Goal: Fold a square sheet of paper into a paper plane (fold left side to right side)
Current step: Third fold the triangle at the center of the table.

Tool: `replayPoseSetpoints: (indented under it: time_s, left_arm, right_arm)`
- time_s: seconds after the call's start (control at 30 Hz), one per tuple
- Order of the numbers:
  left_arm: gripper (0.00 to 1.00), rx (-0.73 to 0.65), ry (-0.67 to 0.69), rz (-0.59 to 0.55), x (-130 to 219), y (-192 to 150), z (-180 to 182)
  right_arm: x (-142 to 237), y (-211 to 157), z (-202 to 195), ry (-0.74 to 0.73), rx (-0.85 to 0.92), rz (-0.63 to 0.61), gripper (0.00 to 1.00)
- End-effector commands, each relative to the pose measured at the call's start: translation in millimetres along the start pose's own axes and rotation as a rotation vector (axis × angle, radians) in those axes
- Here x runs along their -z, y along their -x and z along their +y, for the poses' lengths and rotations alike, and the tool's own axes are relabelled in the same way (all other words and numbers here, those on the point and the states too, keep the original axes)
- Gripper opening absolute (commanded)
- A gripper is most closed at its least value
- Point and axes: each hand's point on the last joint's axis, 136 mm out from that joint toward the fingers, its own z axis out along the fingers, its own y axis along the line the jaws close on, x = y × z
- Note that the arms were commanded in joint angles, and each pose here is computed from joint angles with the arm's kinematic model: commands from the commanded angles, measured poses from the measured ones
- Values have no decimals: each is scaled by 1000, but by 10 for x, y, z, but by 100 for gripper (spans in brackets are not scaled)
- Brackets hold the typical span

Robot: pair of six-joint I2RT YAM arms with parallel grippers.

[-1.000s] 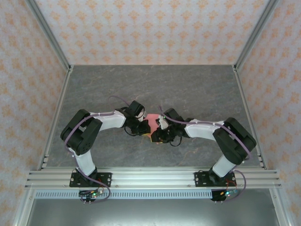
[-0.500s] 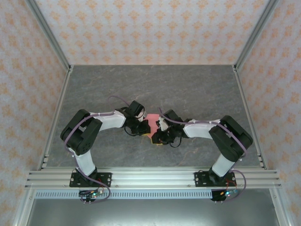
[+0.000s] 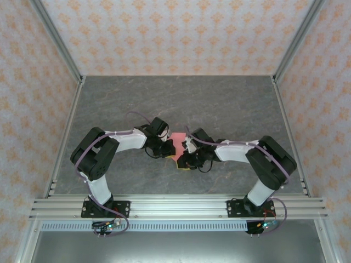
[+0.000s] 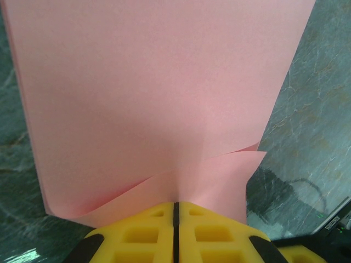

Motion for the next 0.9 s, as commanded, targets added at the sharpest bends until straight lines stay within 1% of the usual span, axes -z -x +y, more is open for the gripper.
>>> replayPoseSetpoints:
  time_s: [0.0, 0.07, 0.2, 0.3, 0.47, 0.87]
  left_arm:
    - [9, 8, 53, -10, 36, -55, 100]
    - [9, 7, 52, -10, 35, -57, 98]
    - [9, 5, 49, -13, 41, -49, 88]
    - [9, 6, 49, -11, 35, -56, 94]
    - [9, 5, 48, -14, 39, -52, 92]
    - [9, 5, 49, -12, 39, -57, 93]
  right_arm:
    - [236, 127, 181, 9, 44, -94, 19]
    - [254, 147, 145, -24, 45, -99, 15]
    - [158, 168, 36, -58, 0, -73, 5]
    - [133, 222, -15, -84, -24, -91, 1]
    - [82, 245, -73, -87, -85, -98, 0]
    - [-58, 96, -258, -103, -159, -29, 0]
